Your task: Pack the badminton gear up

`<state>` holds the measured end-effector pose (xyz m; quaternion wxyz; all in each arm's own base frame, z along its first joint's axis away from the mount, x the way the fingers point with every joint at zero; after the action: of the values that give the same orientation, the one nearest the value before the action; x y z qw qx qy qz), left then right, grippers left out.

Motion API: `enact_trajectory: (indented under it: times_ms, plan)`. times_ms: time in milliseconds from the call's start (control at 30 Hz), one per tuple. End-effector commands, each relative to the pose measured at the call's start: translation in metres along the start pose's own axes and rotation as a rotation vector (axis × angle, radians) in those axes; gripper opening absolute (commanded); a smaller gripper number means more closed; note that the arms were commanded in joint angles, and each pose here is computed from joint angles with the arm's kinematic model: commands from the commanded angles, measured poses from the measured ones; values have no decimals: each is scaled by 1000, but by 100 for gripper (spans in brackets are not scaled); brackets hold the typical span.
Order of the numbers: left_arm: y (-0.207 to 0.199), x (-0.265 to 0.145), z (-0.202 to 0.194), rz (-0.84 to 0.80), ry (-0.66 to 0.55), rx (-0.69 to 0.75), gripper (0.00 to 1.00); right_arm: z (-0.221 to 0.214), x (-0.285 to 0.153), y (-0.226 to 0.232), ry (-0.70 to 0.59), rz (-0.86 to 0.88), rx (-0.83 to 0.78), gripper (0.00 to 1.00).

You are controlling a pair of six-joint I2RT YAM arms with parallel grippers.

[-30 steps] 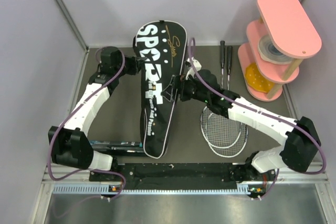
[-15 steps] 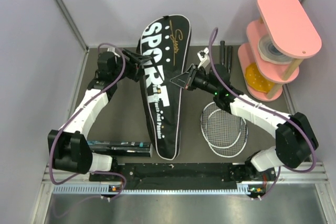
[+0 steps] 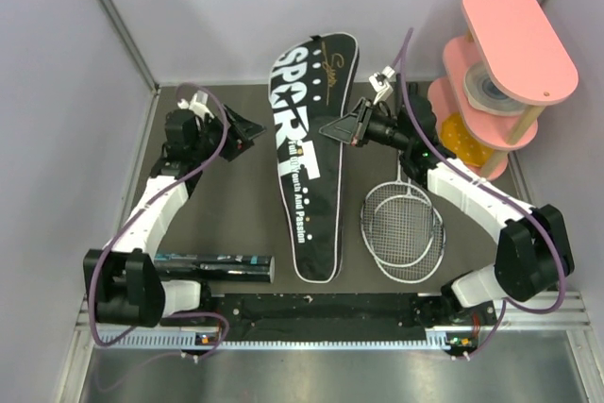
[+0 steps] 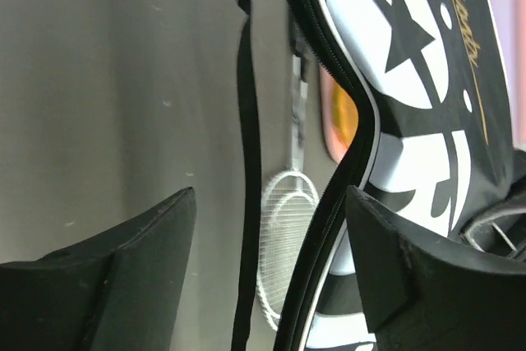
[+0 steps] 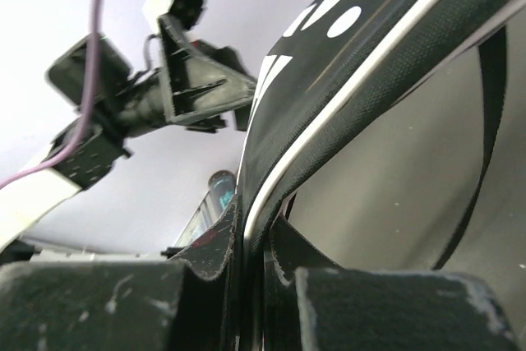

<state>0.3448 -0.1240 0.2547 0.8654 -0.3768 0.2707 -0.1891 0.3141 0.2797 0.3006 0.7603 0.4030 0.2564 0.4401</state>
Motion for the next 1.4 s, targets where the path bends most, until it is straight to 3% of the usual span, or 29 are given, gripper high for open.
enact_trajectory:
  times_ms: [0,33,100,133,200,267,367,600,700,733,833,933,967,1167,1233,1300,1367]
  plan:
    - [-46,3,-6,-383,82,-20,80,22,-14,67,-12,222,-170,0]
    - [-66,-1,2,-514,43,32,85,20,-13,66,-6,223,-165,0]
    - [-67,2,-8,-597,115,-108,87,18,-13,65,8,235,-164,0]
    - [-85,-10,0,-726,51,-34,89,17,-13,64,11,240,-155,0]
    - [-85,-11,0,-798,53,-139,91,13,-13,63,22,257,-147,0]
    - [-89,-14,3,-886,19,-139,92,7,-13,61,52,273,-127,0]
    - [-98,-14,8,-948,15,-178,91,-1,-13,56,94,283,-106,0]
    - [-126,-17,8,-948,-29,-40,84,-18,-9,26,144,206,-45,0]
    - [-131,-20,9,-929,-42,-5,72,-24,-6,8,167,141,-18,0]
    - [-134,-23,10,-927,-49,9,60,-28,-6,1,181,115,0,0]
    - [-140,-28,13,-910,-63,62,48,-35,-4,-11,205,87,19,0]
    - [-144,-34,12,-873,-69,121,21,-41,-3,-23,227,44,27,0]
    - [-144,-33,12,-848,-78,125,4,-42,-2,-28,233,23,35,0]
    - [-150,-31,7,-636,-127,282,0,-41,6,-36,268,-2,39,1]
    - [-155,-27,5,-604,-156,331,0,-41,11,-37,271,1,55,6]
    - [-155,-21,4,-562,-165,315,0,-43,16,-39,287,-2,60,21]
    - [-154,-17,4,-532,-169,301,0,-44,19,-39,298,-19,52,22]
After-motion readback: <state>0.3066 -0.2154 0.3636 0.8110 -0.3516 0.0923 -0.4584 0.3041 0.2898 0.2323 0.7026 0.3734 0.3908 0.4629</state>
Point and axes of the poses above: each gripper's point midway between its finger pads, its own x axis out along the fingers, its own y axis along the line the jaws close on, z = x × y, the point moved 3 cm from there along -x, back along the fingers, and after that the axes turned 7 degrees about x, right-handed, at the moved point
